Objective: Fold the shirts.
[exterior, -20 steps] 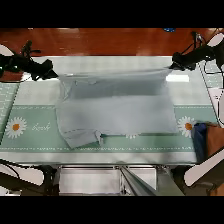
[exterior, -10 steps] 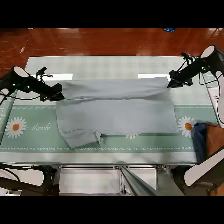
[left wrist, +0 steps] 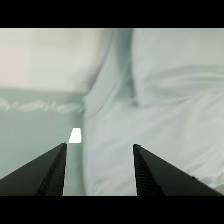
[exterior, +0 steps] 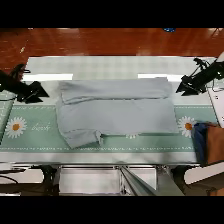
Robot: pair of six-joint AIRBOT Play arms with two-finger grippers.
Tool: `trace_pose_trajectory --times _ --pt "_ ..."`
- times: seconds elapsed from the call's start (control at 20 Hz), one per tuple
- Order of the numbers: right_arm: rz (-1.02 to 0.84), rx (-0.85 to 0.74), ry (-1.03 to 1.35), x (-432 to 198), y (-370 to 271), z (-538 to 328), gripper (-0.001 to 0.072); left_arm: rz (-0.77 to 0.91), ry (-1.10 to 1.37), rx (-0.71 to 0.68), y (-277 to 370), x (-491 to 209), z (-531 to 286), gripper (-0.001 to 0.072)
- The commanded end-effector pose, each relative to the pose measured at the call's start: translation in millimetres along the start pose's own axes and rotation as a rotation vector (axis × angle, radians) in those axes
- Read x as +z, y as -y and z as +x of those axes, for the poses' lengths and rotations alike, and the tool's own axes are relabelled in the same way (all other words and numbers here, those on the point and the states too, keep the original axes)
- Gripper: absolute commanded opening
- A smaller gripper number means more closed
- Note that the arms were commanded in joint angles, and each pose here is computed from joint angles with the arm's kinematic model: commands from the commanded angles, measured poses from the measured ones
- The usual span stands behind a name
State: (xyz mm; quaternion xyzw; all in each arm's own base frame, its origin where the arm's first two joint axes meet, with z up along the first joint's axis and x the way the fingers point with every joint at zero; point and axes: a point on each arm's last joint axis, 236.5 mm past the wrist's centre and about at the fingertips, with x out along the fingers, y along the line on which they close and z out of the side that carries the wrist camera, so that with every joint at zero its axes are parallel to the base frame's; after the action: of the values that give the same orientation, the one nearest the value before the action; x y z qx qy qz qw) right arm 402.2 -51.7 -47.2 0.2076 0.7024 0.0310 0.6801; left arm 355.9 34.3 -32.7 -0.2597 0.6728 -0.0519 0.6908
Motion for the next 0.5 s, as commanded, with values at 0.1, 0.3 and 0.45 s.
trace_pose_trajectory --times 0.1,0.3,0.45 --pt "0.059 0.134 0.234 -54.1 -12.1 13.1 0.0418 -0.145 0.014 -0.118 -13.8 -106.0 34.0 0.0505" --pt "0.037 0.252 0.285 -80.8 -43.6 8.9 0.0418 -0.227 -0.011 -0.216 3.5 -166.6 68.1 0.0505" --pt "0.034 0.281 0.31 -80.1 -52.3 0.4 0.0417 -0.293 -0.007 -0.281 13.9 -177.6 81.8 0.0505"
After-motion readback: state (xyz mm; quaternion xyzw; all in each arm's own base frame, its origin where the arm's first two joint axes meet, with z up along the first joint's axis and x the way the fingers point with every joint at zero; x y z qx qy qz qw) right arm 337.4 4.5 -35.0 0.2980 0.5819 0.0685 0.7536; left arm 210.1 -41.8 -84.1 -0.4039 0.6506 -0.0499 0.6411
